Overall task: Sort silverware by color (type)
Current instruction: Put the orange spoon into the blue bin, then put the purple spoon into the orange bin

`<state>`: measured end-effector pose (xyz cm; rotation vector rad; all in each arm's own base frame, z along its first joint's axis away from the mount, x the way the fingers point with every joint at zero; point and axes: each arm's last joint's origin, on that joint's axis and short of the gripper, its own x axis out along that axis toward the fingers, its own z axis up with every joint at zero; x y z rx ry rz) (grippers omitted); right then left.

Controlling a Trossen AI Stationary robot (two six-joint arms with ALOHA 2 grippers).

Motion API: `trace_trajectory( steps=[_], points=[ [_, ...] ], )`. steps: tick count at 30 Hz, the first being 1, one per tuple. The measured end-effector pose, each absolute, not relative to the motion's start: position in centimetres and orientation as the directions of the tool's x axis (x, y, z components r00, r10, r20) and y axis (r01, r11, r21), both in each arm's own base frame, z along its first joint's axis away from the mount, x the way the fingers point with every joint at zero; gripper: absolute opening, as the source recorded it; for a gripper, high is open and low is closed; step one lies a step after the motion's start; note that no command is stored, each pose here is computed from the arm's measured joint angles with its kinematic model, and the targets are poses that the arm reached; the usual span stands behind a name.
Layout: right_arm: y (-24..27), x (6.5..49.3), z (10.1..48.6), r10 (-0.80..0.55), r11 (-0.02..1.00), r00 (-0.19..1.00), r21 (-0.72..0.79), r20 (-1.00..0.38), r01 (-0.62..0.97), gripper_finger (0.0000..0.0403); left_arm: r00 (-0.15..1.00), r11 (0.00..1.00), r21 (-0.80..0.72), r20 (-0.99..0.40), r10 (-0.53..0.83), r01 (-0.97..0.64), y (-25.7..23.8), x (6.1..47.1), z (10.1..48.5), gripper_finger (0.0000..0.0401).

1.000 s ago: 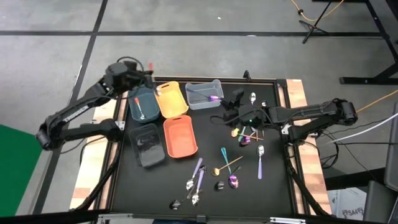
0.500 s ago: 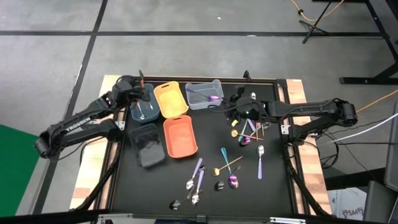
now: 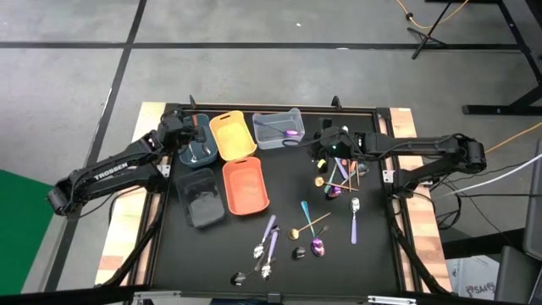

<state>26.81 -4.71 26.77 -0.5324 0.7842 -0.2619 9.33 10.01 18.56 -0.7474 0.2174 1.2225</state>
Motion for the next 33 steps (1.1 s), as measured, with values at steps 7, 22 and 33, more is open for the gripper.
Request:
trace_trajectory(
  steps=[7, 22, 33],
  points=[
    [-4.7, 26.8, 26.8, -0.412, 0.838, 0.686, -0.545, -0.6, 0.027, 0.0073, 0.328, 0.124, -0.362, -0.582, 0.744, -0.924, 9.8, 9.1, 18.0, 0.0029],
    [-4.6, 26.1, 25.9, -0.412, 0.896, 0.607, -0.423, -0.68, 0.134, 0.0073, 0.323, 0.09, -0.39, -0.589, 0.74, -0.916, 9.7, 9.0, 18.0, 0.008],
    [-5.4, 22.6, 23.9, -0.427, 0.786, 0.257, -0.215, -0.867, 0.58, 0.0073, 0.359, 0.166, -0.378, -0.528, 0.77, -0.911, 9.7, 9.1, 18.7, 0.0084]
  ],
)
